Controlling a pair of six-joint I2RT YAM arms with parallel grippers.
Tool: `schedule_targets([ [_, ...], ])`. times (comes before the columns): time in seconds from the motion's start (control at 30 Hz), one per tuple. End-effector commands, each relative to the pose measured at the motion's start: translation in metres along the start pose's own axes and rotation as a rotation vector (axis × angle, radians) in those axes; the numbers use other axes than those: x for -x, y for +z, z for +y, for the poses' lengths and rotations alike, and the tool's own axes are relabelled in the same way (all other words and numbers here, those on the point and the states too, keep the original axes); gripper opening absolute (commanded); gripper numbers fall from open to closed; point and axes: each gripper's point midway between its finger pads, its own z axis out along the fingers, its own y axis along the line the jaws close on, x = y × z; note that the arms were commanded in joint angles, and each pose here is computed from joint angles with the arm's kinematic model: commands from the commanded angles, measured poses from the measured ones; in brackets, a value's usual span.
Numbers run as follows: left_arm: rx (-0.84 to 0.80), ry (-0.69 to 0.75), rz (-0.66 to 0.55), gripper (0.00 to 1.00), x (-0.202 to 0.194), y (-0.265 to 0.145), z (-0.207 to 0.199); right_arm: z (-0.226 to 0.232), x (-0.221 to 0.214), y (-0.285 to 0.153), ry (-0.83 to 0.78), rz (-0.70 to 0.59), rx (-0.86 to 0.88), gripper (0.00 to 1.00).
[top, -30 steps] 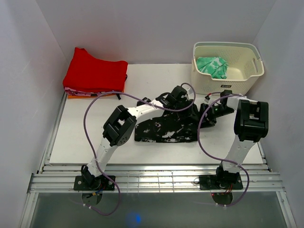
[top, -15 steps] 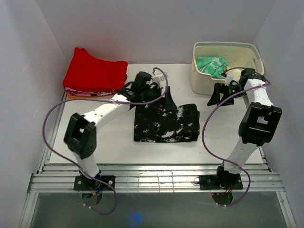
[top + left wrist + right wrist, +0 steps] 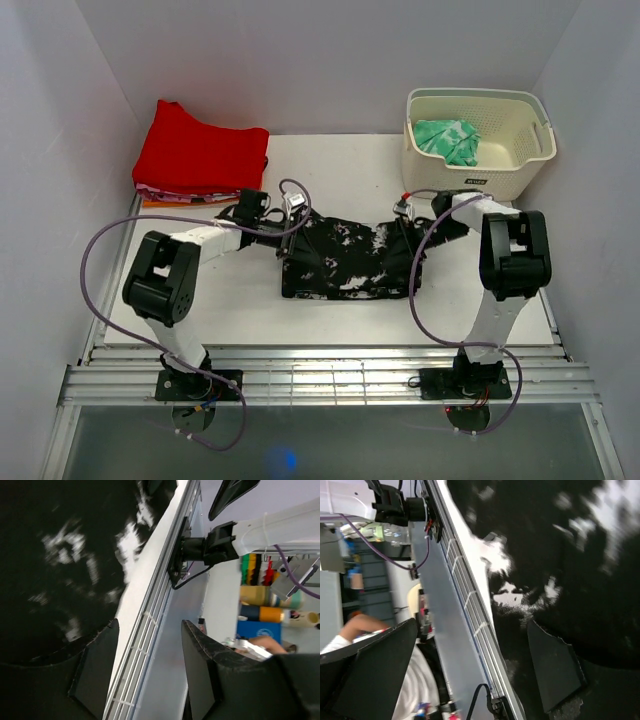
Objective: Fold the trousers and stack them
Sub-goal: Fold the trousers
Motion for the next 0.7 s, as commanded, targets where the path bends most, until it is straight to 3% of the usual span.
schedule_targets([
  [0.0,-0.039,-0.109,0.032,0.63,-0.024,0.003,0.023,-0.027,-0.034,0.007,0.100,0.025,0.052,0.97],
  [0.13,0.040,-0.273,0.013,0.61,-0.040,0.005,0.085,-0.071,-0.056,0.015,0.248,0.052,0.004,0.99],
  [0.3,0.135,-0.339,-0.017,0.59,-0.036,-0.003,0.128,-0.106,-0.046,0.009,0.247,0.060,-0.140,1.00],
  [0.4,0.090,-0.258,-0.031,0.56,-0.017,-0.011,0.110,-0.088,-0.015,-0.005,0.150,0.033,-0.149,0.96],
  [0.5,0.004,-0.055,-0.055,0.55,0.006,-0.023,0.060,-0.043,0.025,-0.028,-0.007,-0.038,-0.134,0.94],
  [0.67,0.019,0.140,-0.132,0.55,0.049,-0.038,0.017,-0.003,0.072,-0.056,-0.175,-0.158,-0.194,0.89],
])
